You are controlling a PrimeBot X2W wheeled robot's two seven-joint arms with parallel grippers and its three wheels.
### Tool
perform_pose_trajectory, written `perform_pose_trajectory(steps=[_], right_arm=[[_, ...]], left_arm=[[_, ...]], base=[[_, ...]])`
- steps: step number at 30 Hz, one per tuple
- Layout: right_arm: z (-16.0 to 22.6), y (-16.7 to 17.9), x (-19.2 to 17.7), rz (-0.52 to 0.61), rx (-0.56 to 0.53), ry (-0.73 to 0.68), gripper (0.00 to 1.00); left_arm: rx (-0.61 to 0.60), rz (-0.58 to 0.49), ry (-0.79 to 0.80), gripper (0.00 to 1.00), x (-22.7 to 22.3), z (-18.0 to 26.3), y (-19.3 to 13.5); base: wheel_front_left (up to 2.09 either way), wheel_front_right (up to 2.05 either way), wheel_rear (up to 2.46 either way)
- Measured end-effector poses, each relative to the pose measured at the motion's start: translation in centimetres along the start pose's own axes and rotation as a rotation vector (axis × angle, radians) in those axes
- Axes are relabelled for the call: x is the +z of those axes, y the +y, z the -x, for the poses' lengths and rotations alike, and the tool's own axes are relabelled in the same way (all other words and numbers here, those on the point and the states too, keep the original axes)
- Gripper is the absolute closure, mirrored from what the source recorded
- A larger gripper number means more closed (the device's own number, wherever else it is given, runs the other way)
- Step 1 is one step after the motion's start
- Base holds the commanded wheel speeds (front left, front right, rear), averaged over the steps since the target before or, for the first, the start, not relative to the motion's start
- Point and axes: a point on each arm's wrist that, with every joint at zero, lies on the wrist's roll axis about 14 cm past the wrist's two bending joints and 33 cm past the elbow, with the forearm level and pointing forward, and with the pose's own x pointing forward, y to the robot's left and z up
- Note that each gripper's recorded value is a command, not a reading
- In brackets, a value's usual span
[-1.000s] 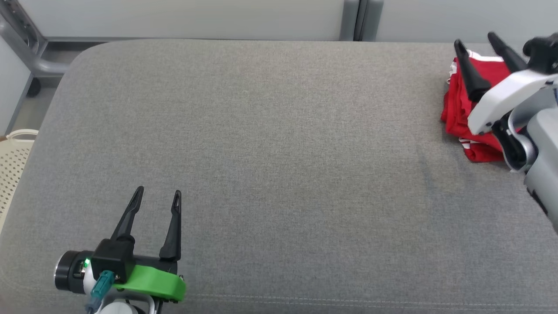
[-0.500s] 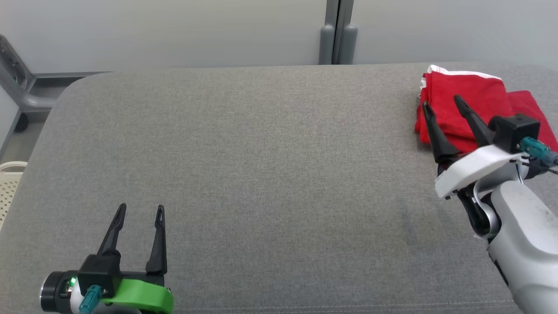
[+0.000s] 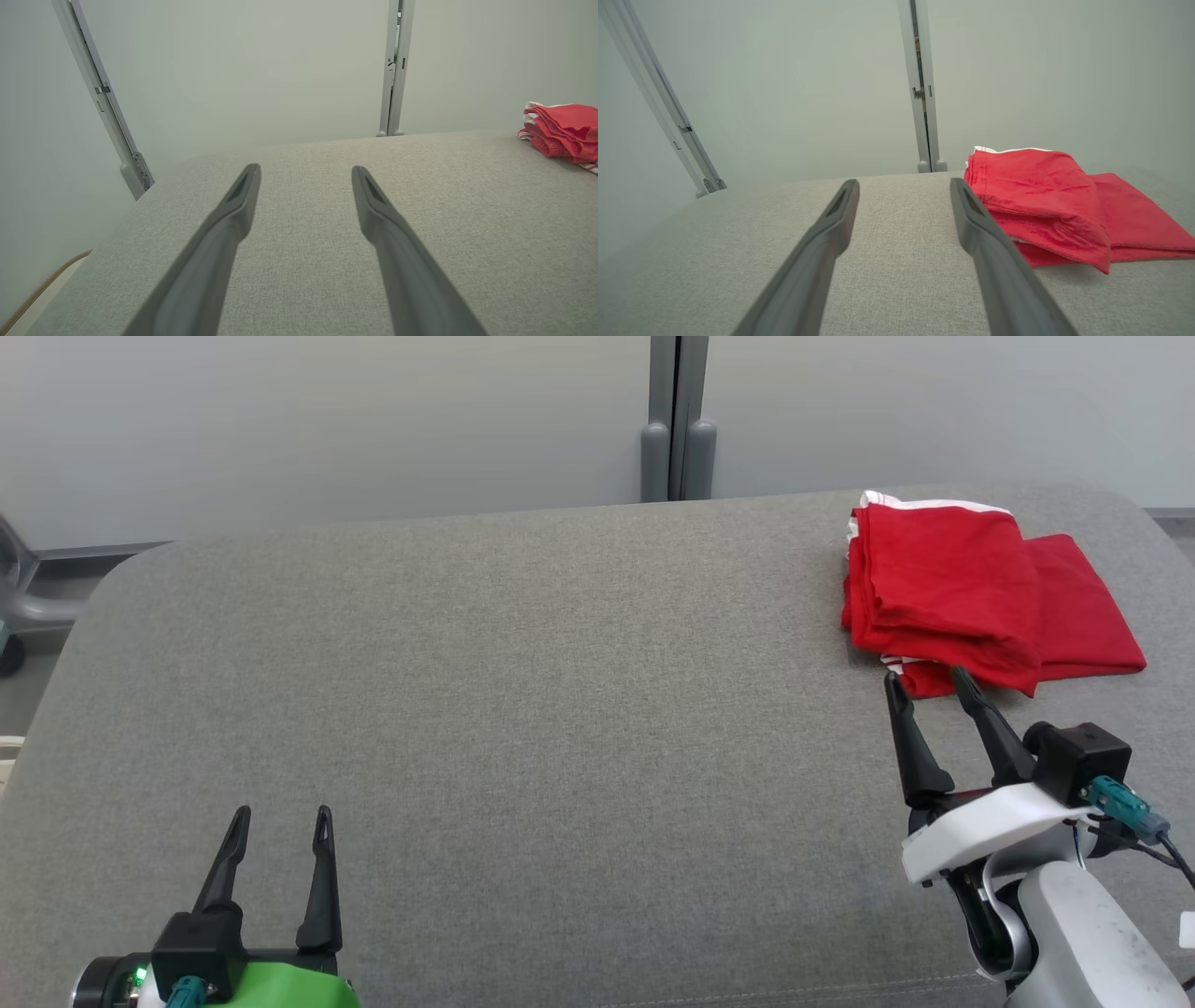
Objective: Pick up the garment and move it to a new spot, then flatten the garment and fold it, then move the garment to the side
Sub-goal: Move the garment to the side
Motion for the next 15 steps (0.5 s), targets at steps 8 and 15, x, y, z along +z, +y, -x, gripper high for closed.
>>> perform_pose_trajectory(steps=[8,15], right_arm=[[2.0,0.4,0.3,-0.008,-0.04,-0.03,0.0],[3.4,0.6,-1.0,-0.005,-0.053,0.005,0.0]], left_arm=[[0.0,0.005,-0.021,0.0,0.6,-0.1,-0.1],[-0.019,0.026,-0.022,0.0,0.6,0.3,-0.5]], base=[[0.0,0.0,0.0],[0.0,0.0,0.0]])
